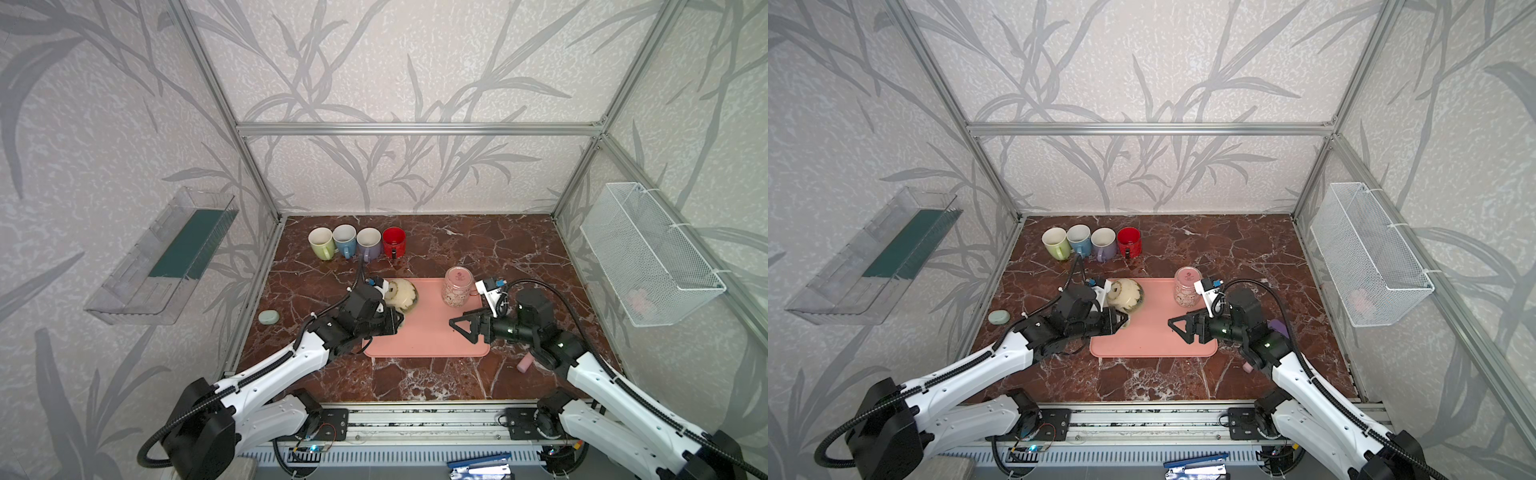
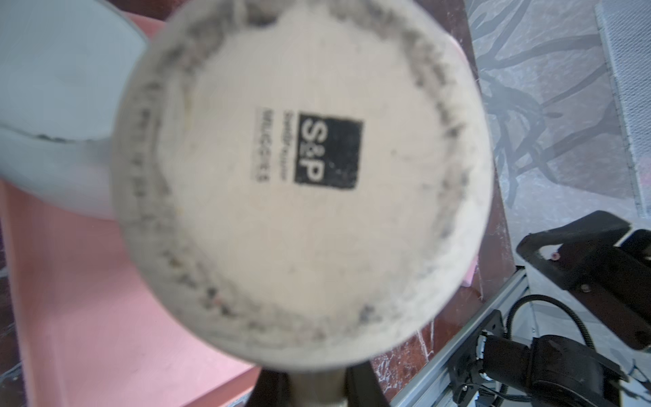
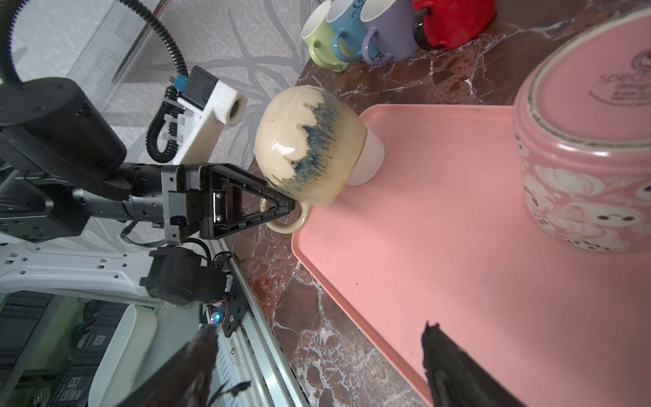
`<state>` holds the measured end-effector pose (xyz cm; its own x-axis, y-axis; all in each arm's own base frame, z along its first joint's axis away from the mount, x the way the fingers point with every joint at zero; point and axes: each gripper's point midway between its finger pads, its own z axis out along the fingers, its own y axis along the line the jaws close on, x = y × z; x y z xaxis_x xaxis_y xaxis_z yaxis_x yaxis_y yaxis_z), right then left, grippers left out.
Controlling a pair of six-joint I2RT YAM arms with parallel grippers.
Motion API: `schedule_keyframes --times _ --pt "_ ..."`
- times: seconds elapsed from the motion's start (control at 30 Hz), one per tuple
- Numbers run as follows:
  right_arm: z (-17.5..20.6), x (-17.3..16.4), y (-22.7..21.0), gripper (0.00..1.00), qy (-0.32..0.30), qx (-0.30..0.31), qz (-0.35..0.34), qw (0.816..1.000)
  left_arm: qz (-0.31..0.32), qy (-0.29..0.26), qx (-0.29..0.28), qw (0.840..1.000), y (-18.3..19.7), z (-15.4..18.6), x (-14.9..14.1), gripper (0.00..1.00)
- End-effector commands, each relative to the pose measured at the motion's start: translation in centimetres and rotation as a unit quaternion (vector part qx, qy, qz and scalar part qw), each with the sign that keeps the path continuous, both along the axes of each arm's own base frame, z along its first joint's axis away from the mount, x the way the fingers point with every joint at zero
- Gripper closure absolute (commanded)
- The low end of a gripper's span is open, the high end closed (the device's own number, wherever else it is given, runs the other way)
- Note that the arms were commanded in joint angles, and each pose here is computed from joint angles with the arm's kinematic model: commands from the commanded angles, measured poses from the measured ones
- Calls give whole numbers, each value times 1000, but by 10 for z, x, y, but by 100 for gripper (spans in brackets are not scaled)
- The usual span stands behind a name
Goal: Turn the mug right side up
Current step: Pick up the mug from the tray, then place the mug at the top-center of the table.
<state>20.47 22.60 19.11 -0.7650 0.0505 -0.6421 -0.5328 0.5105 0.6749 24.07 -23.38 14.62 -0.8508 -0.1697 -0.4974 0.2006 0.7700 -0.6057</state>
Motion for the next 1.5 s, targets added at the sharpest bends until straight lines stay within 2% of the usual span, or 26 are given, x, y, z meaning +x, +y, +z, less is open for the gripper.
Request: schedule_keyframes --times 0.0,0.2,0.47,0.8,1.23,1.47 --pt "12 -3 9 14 -5 37 24 999 -7 -94 -106 990 -18 73 17 100" --pt "22 -4 16 24 -5 63 43 997 -15 -122 -158 980 -26 103 25 100" --pt "34 2 27 52 3 99 61 993 -25 -139 -219 965 -37 128 35 100" --pt "46 17 39 49 6 123 69 990 -43 -164 -284 944 -46 165 39 100" --pt "61 38 55 47 16 158 82 984 -54 -180 -300 935 -43 180 31 100" --pt "69 47 61 55 16 165 92 982 -62 -184 -304 933 -45 183 33 100"
